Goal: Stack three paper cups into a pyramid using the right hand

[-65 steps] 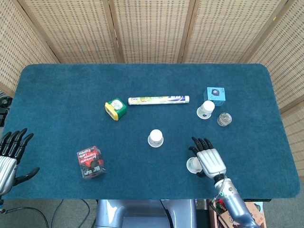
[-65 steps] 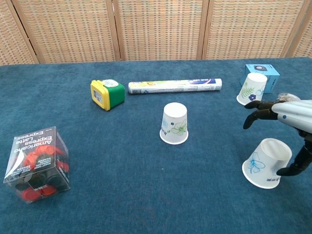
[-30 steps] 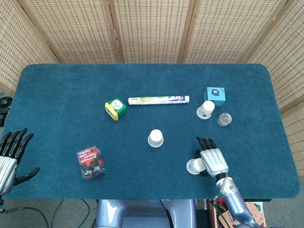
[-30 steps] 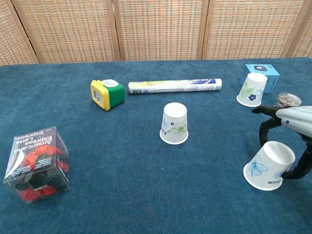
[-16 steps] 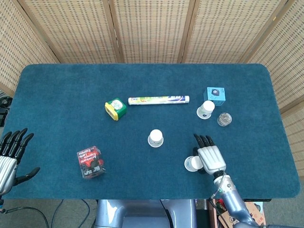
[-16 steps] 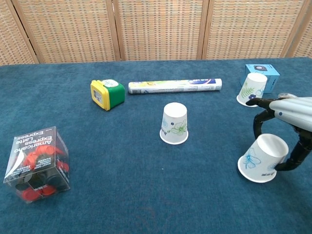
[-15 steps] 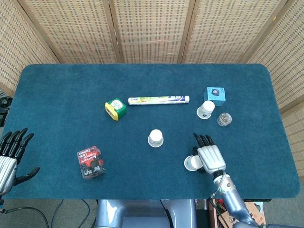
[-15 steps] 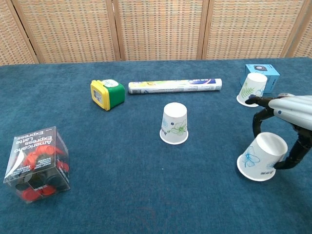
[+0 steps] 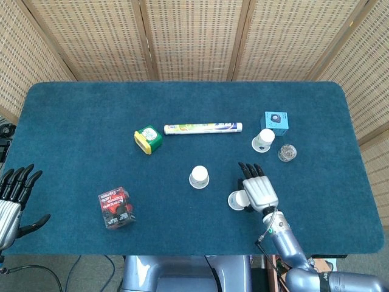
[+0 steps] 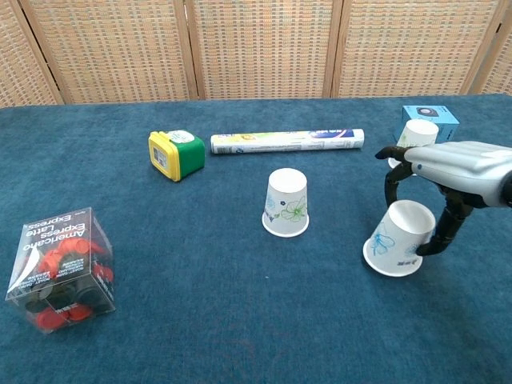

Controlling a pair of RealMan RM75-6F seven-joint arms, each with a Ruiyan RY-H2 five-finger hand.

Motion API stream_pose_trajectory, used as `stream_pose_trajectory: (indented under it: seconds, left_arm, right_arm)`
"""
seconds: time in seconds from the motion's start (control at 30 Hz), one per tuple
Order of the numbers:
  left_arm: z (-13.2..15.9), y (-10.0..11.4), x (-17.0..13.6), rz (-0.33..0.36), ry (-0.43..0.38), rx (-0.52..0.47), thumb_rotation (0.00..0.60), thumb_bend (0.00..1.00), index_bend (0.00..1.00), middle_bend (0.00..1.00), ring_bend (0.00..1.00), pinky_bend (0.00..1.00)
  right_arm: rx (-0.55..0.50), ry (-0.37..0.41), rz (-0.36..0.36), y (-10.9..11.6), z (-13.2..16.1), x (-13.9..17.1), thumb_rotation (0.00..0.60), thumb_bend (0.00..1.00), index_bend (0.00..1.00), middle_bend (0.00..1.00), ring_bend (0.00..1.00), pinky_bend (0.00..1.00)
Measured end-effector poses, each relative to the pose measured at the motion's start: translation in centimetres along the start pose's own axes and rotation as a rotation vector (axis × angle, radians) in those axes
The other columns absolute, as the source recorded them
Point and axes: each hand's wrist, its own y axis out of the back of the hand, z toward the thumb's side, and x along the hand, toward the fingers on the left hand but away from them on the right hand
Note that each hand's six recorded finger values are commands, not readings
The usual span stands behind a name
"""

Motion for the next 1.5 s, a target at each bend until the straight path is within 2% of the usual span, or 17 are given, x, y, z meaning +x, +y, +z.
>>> stream_pose_trajectory:
  seconds: [0.37,0.83,1.13,1.5]
  left_arm:
    - [-0.3,-0.2,0.4,-0.01,0.007,-0.003,0.6,0.18,0.0,0.0,0.0,0.0]
    - [-0.2,-0.3,0.4,-0.015,0.006,-0.001,0.6,0.18,0.0,0.0,0.0,0.0]
    - [-0.4,-0.5,0.7,-0.024,0.011,0.0,0.6,0.18,0.0,0.0,0.0,0.0]
    - [-0.2,-0.6,0.6,-0.027,0.002,0.0,0.6,0.18,0.0,0.0,0.0,0.0]
  right_arm:
    - [0.045,-0.028,-0.028,2.5,1.7,-4.7,0.6,0.14,0.51,0.03,0.0,0.0]
    - [0.049,-0.054,0.0,2.1,2.1,-6.3,0.6,0.15,0.51,0.03,0.0,0.0]
    - [0.066,-0.053,-0.011,2.8,3.0,-7.3,0.6,0.15,0.51,0.03,0.0,0.0]
    - [0.062,-0.046,-0.008,2.6,4.1,-7.6,0.6,0.15,0.51,0.03,0.0,0.0]
